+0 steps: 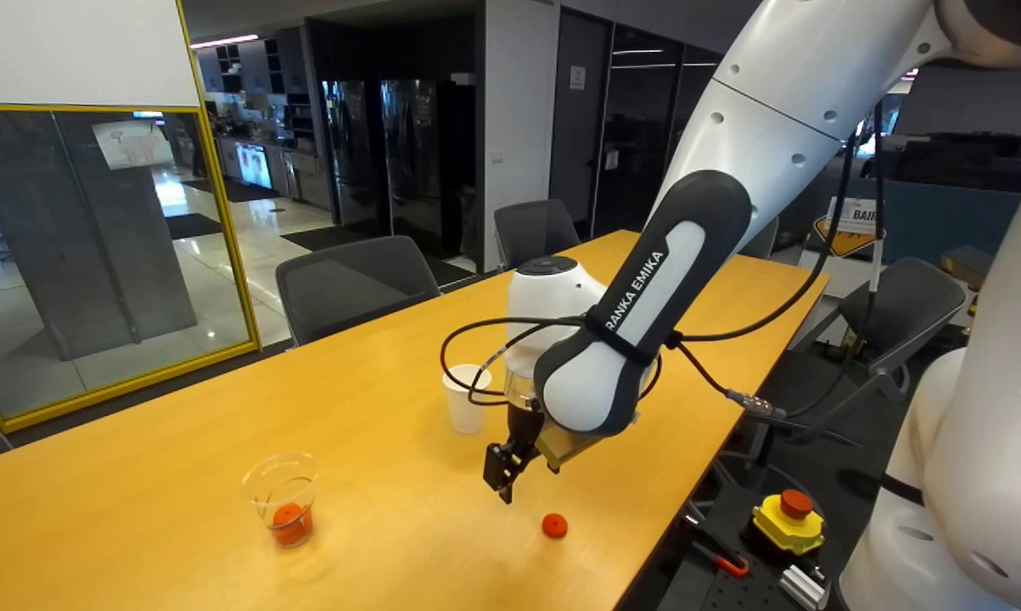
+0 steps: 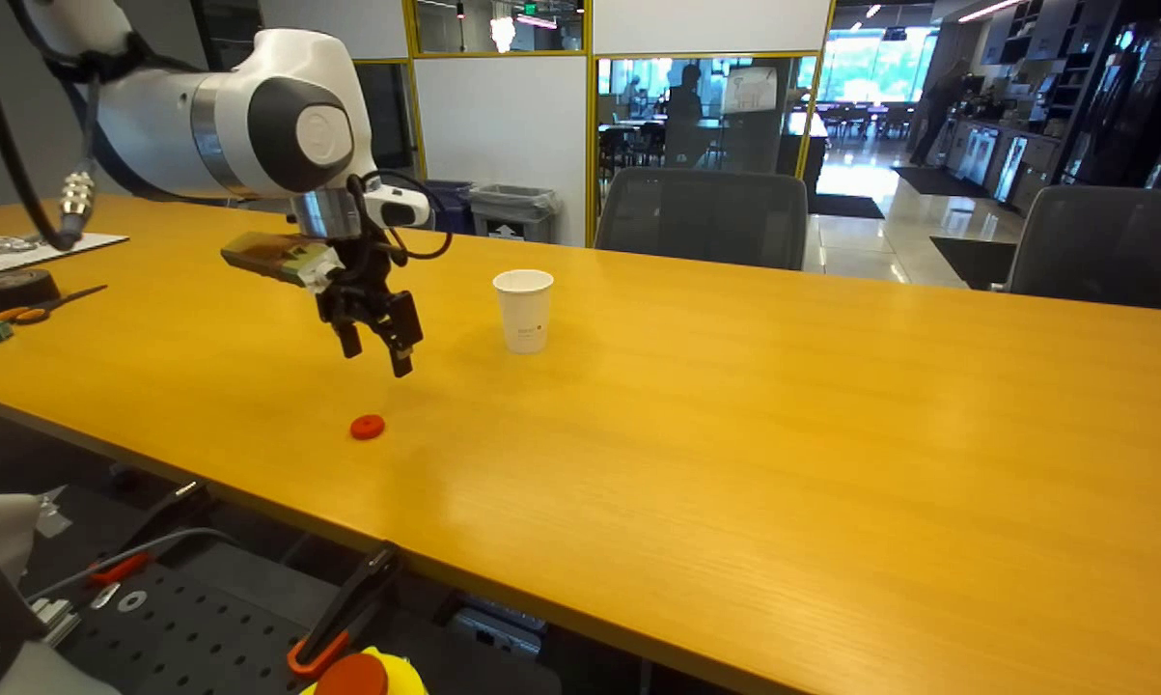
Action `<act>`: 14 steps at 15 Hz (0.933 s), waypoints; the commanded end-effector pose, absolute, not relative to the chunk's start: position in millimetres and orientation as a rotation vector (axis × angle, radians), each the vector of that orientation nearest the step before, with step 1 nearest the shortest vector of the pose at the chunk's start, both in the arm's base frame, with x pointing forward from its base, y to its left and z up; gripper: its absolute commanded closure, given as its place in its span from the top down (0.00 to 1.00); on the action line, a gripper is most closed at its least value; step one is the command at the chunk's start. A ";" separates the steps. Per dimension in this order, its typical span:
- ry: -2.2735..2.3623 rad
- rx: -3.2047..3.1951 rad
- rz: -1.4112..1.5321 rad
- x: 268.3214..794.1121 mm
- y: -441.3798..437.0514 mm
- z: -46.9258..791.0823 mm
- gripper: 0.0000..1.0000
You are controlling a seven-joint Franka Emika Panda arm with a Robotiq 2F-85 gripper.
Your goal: Divide the rings and put some in the white cup and some in the clear cup
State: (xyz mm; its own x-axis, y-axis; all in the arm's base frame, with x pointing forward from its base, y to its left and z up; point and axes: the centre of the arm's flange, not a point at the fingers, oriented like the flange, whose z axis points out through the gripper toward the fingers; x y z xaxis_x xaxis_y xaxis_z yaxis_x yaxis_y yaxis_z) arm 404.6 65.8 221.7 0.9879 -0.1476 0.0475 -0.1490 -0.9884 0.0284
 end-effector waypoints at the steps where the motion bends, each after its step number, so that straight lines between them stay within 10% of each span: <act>1: -0.269 3.134 0.115 392.5 55.8 210.5 1.00; 14: -0.301 3.131 -0.005 375.7 42.2 175.4 1.00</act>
State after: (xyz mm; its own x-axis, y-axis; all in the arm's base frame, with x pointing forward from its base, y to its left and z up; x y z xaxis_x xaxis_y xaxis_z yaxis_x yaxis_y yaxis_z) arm 384.1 50.6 178.7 0.9828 -0.1839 -0.0167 -0.1837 -0.9829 0.0119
